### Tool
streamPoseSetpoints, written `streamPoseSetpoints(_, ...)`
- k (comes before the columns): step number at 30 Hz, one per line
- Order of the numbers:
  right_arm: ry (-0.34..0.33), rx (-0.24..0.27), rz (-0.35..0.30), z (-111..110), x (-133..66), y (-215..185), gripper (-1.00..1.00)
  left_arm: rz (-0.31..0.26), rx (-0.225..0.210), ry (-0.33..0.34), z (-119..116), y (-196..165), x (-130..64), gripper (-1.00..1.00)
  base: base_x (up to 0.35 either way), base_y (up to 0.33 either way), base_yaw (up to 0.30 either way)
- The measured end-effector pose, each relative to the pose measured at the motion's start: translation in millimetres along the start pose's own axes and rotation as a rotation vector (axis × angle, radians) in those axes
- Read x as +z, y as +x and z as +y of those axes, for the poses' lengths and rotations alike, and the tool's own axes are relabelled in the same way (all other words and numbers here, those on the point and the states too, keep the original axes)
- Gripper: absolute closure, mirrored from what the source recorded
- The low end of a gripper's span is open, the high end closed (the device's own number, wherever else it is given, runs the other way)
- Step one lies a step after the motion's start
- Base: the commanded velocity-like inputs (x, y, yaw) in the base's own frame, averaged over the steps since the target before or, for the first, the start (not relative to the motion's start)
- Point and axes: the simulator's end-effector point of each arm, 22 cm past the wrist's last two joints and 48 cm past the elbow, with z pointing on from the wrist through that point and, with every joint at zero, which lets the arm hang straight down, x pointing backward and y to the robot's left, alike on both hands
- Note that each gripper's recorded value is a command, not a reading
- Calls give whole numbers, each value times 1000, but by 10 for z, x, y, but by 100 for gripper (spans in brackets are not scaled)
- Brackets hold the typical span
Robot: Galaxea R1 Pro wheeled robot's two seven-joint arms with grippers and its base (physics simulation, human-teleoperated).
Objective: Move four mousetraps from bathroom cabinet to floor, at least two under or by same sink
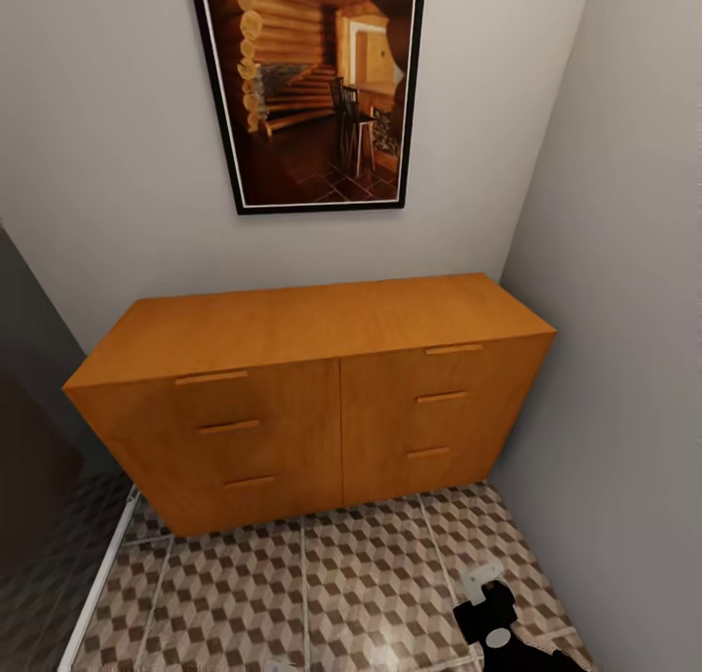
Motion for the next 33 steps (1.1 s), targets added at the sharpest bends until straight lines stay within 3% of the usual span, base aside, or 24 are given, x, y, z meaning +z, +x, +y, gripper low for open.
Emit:
streamPoseSetpoints(13,-15,1,16,126,-54,208,100,7,-6,5,47,56,32,100,-330,0,0)
streamPoseSetpoints(16,-14,3,17,125,-55,221,100,12,-9,-8,149,89,42,100,-333,0,55)
streamPoseSetpoints(25,11,5,18,11,-64,471,100,57,-19,-38,283,447,62,100,-157,0,254)
streamPoseSetpoints(33,19,5,15,-28,-65,518,100,60,-20,-44,309,477,65,100,-1,0,294)
